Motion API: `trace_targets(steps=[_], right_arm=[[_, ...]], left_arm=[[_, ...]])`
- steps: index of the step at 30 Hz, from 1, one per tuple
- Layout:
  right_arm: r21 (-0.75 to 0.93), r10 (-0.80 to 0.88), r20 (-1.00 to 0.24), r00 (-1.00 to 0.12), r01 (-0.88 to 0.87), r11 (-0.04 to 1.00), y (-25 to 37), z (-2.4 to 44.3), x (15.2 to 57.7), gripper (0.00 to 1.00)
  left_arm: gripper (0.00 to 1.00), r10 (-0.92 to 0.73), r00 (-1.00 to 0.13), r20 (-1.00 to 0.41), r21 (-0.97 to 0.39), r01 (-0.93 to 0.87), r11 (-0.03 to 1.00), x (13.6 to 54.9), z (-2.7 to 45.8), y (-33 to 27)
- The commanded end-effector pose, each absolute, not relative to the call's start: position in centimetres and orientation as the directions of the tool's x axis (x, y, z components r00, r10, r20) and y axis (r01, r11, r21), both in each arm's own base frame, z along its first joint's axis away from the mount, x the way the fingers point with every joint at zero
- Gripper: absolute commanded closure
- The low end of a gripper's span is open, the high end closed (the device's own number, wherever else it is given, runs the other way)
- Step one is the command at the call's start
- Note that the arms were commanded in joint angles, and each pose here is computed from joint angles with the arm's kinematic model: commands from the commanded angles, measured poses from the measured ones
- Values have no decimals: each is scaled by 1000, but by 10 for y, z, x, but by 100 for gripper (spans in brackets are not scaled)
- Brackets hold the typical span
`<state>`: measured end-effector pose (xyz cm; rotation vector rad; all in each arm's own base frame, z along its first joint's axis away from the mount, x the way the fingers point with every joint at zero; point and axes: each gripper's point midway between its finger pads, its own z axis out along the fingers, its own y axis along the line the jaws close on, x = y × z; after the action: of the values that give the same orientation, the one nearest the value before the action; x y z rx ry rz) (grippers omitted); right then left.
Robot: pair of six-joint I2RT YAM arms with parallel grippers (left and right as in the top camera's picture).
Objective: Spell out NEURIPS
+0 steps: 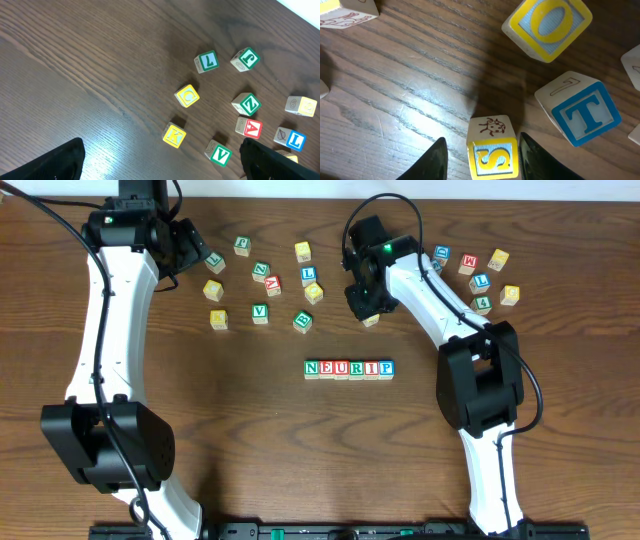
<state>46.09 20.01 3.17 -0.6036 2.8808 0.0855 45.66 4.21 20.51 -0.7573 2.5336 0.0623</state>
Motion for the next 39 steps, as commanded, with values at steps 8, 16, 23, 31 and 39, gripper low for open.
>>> trace_targets(steps=[8,16,23,31,39], right_arm=[[3,-406,-169,-898,-412,911,194,13,456,66],[-1,-405,-165,-899,-411,912,193,13,455,81],[-29,-406,-159,-900,-407,913,187,12,456,90],[-119,-608,-66,-792,-598,792,170,11,446,99],[-119,-766,3,-643,-761,638,160,11,439,97]], left_arm=[[2,-499,-731,-465,-74,-530,845,456,201,45],[3,-499,-731,-465,-74,-530,845,456,201,45],[3,-499,-731,-465,-74,-530,845,456,201,45],[3,-499,-731,-465,-74,-530,845,456,201,45],[2,-499,-731,-465,-74,-530,845,456,201,45]])
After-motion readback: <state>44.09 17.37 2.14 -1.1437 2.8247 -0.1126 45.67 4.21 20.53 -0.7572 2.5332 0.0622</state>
